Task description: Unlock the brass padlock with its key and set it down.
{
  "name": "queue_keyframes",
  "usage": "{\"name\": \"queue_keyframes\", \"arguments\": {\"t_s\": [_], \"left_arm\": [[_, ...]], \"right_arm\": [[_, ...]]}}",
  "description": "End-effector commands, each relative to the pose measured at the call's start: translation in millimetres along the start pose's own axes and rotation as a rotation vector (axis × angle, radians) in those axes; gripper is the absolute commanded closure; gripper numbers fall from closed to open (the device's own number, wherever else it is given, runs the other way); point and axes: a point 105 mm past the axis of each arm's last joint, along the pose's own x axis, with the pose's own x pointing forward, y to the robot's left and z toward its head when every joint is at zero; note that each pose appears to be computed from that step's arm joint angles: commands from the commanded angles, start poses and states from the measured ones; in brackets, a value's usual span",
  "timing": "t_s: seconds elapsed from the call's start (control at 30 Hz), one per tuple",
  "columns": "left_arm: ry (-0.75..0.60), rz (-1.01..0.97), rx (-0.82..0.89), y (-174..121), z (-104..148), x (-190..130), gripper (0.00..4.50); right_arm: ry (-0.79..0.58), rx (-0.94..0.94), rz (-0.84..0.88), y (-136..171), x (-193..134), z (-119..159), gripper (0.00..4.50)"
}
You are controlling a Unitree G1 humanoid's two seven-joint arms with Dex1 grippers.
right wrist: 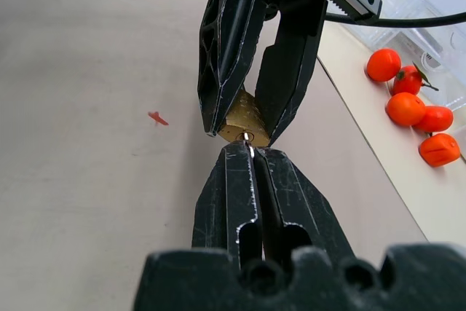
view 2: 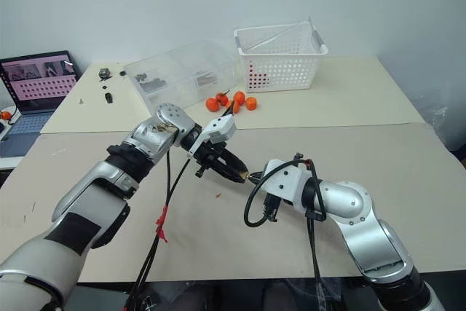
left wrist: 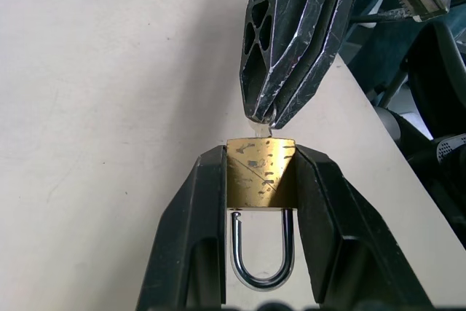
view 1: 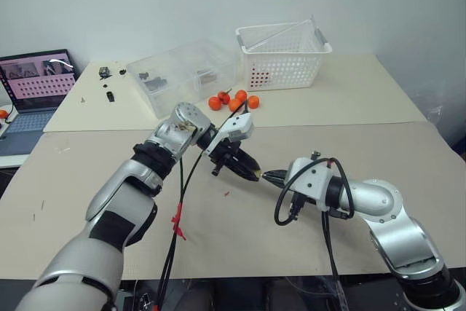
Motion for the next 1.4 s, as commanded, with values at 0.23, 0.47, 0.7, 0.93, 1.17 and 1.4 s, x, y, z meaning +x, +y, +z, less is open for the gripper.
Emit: {"name": "queue_keyframes", "arguments": {"t_s": [0.23, 0.47, 0.7, 0.93, 1.17, 1.4], "left_arm": [[-0.030, 0.017, -0.050, 2, 0, -1, 3.68], [-0.040, 0.009, -0.148, -1, -5, -11, 3.68], [-0.045, -0.072, -0.247, -16, -9, -13, 3.68], [-0.024, -0.114, -0.278, -21, -14, -8, 3.68], [0.014, -0.164, -0.256, -24, -13, 3, 3.68], [0.029, -0.181, -0.239, -23, -10, 7, 3.68]], "right_arm": [[-0.062, -0.416, 0.047, 11, -4, 22, 1.95], [-0.056, -0.548, -0.004, 21, -12, -2, 1.95], [-0.082, -0.578, -0.073, 14, -13, 1, 1.95], [-0.138, -0.602, -0.065, 18, -12, 15, 1.95], [-0.151, -0.600, -0.048, 22, -8, 17, 1.95], [-0.158, -0.561, -0.050, 24, -8, 17, 1.95]]}}
